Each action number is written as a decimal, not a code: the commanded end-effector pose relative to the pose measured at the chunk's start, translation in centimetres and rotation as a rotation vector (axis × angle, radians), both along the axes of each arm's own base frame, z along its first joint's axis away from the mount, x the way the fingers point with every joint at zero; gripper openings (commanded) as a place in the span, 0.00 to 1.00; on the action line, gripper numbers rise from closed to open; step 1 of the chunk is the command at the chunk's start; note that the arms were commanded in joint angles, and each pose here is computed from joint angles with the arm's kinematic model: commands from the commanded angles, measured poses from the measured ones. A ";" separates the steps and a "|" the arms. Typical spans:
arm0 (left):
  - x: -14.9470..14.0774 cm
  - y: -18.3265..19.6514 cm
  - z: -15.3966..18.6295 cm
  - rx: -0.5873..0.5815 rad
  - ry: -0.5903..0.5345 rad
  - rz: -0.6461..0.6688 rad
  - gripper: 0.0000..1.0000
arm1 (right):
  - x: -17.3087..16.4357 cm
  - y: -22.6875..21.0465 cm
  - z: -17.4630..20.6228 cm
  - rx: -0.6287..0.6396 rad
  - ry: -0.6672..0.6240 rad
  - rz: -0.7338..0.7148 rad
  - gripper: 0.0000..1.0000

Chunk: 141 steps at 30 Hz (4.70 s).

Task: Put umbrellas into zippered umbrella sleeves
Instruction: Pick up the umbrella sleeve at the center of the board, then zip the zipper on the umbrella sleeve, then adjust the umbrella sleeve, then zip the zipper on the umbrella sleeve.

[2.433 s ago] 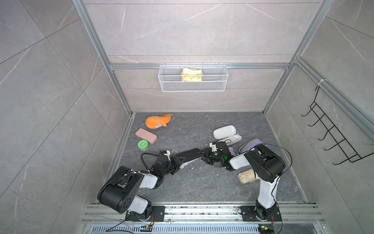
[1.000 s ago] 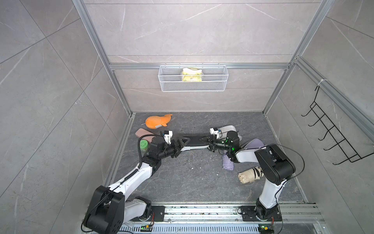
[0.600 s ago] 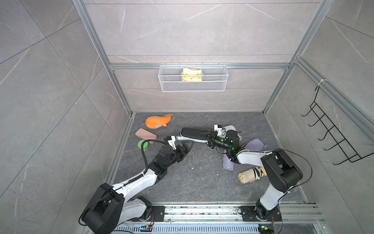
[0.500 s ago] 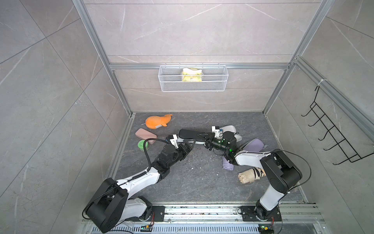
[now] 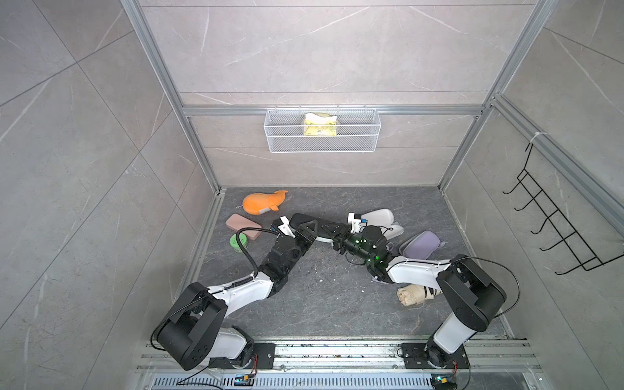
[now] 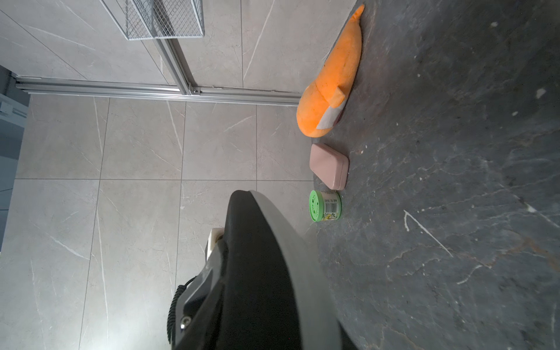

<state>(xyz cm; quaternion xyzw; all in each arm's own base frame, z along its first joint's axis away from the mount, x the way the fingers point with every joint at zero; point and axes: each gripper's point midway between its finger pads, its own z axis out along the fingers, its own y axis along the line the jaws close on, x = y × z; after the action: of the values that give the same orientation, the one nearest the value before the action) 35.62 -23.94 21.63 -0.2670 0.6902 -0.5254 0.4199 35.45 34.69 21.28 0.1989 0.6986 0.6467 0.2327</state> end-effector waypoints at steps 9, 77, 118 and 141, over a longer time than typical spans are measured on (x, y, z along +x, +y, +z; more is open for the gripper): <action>2.0 1.5 5.0 -0.016 -0.174 0.075 0.19 | -1.8 -0.9 2.6 0.009 -0.128 0.086 0.73; 0.9 1.9 12.2 0.186 -0.326 -0.201 0.00 | -0.6 -8.2 -3.1 -1.259 -0.704 -0.022 0.00; -1.5 -5.0 9.5 -0.080 -0.278 -0.554 0.74 | -1.5 -4.6 5.1 -0.019 -0.290 0.268 0.39; 0.1 -2.5 14.7 0.155 -0.650 -0.247 0.21 | -6.0 -6.9 -0.6 -0.713 -0.703 -0.017 0.64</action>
<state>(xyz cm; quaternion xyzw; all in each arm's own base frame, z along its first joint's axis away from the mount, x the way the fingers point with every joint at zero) 38.00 -26.18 27.53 -0.0562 0.6875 -0.5733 0.4421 29.67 27.59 20.19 -0.0471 0.7702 0.4804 0.4169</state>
